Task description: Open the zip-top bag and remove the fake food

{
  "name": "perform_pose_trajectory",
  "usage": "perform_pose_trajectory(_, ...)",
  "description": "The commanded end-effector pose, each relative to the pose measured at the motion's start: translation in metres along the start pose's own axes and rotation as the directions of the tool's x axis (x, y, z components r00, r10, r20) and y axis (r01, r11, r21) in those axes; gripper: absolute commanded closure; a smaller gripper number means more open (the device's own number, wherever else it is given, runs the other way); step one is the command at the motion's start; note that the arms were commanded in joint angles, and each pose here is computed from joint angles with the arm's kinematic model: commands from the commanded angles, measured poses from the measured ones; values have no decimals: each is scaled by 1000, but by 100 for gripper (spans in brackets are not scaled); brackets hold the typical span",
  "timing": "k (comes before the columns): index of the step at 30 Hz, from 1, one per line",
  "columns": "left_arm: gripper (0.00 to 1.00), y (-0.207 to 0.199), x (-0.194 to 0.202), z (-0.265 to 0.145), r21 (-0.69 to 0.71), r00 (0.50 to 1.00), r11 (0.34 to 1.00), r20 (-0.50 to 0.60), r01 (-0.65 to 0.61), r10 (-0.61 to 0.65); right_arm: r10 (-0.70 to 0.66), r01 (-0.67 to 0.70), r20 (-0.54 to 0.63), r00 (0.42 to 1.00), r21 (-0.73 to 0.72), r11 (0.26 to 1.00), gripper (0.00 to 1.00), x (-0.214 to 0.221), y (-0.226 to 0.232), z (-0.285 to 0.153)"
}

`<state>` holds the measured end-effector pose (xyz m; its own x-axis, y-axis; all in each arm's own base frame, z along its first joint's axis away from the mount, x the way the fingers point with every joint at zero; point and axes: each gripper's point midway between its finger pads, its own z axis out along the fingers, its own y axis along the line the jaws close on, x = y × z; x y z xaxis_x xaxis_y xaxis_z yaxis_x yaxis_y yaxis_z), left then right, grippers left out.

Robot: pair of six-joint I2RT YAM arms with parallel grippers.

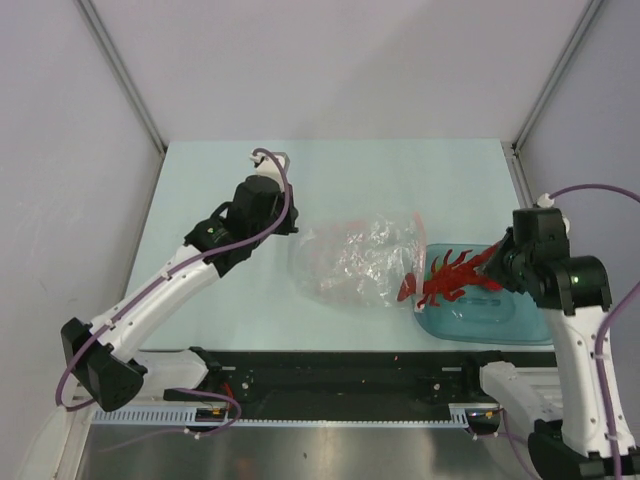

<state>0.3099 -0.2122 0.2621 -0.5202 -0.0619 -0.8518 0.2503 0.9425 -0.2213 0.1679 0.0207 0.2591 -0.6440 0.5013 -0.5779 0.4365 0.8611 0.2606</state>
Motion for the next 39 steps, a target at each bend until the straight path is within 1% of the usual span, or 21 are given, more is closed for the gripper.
perform_pose_trajectory(1, 100, 4, -22, -6, 5, 995, 999, 84, -46, 45, -20, 50, -152, 988, 196, 979, 100, 14, -44, 7)
perform_pose_trajectory(2, 100, 3, -20, -4, 14, 996, 999, 81, -49, 48, 11, 22, -165, 986, 202, 979, 100, 13, -45, 9)
perform_pose_trajectory(3, 100, 3, -19, 0, 16, 996, 999, 76, -50, 48, 16, 26, -208, 978, 198, 980, 100, 18, -43, 15)
perform_pose_trajectory(7, 100, 2, -14, 11, 22, 996, 997, 55, -67, 66, 27, 30, -278, 960, 198, 980, 100, 26, -43, 26)
perform_pose_trajectory(10, 100, 4, -16, 16, 18, 994, 996, 56, -91, 89, 43, 28, -315, 948, 217, 976, 100, 25, -44, 33)
perform_pose_trajectory(14, 100, 10, -22, 19, 4, 991, 993, 64, -120, 119, 79, -16, -312, 947, 201, 979, 100, 12, -40, 31)
perform_pose_trajectory(15, 100, 9, -23, 20, 18, 989, 992, 70, -128, 127, 96, -48, -329, 939, 151, 987, 100, 11, -31, 30)
perform_pose_trajectory(16, 100, 5, -23, 21, 46, 989, 990, 70, -136, 133, 129, -97, -304, 944, 117, 988, 100, 2, -26, 26)
perform_pose_trajectory(17, 100, -2, -22, 22, 92, 988, 985, 66, -146, 140, 120, -109, -293, 948, 54, 993, 100, -2, -17, 25)
perform_pose_trajectory(18, 100, -23, -19, 21, 233, 986, 958, 55, -164, 155, 116, -134, -281, 953, -46, 990, 100, -8, 1, 24)
perform_pose_trajectory(19, 97, -34, -19, 19, 300, 985, 938, 58, -174, 164, 112, -138, -272, 956, -77, 987, 100, -10, 6, 22)
perform_pose_trajectory(21, 83, -59, -4, 24, 434, 985, 886, 6, -160, 175, 98, -128, -270, 958, -96, 987, 100, -8, 8, 19)
perform_pose_trajectory(22, 68, -75, -2, 21, 511, 985, 849, -23, -135, 171, 87, -118, -270, 959, -101, 988, 100, -7, 7, 19)
perform_pose_trajectory(23, 60, -84, 19, 34, 529, 980, 845, -119, -76, 162, 74, -111, -267, 961, -127, 986, 100, -6, 10, 17)
perform_pose_trajectory(24, 48, -97, 14, 33, 561, 979, 825, -130, -58, 157, 53, -95, -261, 964, -149, 984, 100, -5, 12, 16)
perform_pose_trajectory(25, 36, -107, 21, 36, 581, 974, 813, -161, -38, 161, 45, -90, -248, 968, -172, 981, 100, -6, 15, 15)
perform_pose_trajectory(26, 27, -119, 34, 41, 584, 964, 811, -206, -17, 169, 38, -87, -233, 972, -204, 975, 100, -7, 19, 15)
perform_pose_trajectory(27, 20, -128, 30, 42, 590, 965, 807, -198, -23, 172, 36, -86, -228, 973, -214, 973, 100, -8, 20, 14)
perform_pose_trajectory(31, 19, -158, 31, 38, 596, 957, 799, -176, -82, 229, 45, -94, -180, 983, -276, 957, 100, -14, 31, 6)
perform_pose_trajectory(38, 18, -204, 63, 43, 629, 914, 769, -238, -114, 330, 53, -100, -146, 988, -340, 935, 100, -19, 42, -6)
perform_pose_trajectory(39, 17, -208, 60, 43, 629, 914, 767, -227, -126, 337, 52, -99, -144, 988, -344, 934, 100, -20, 43, -7)
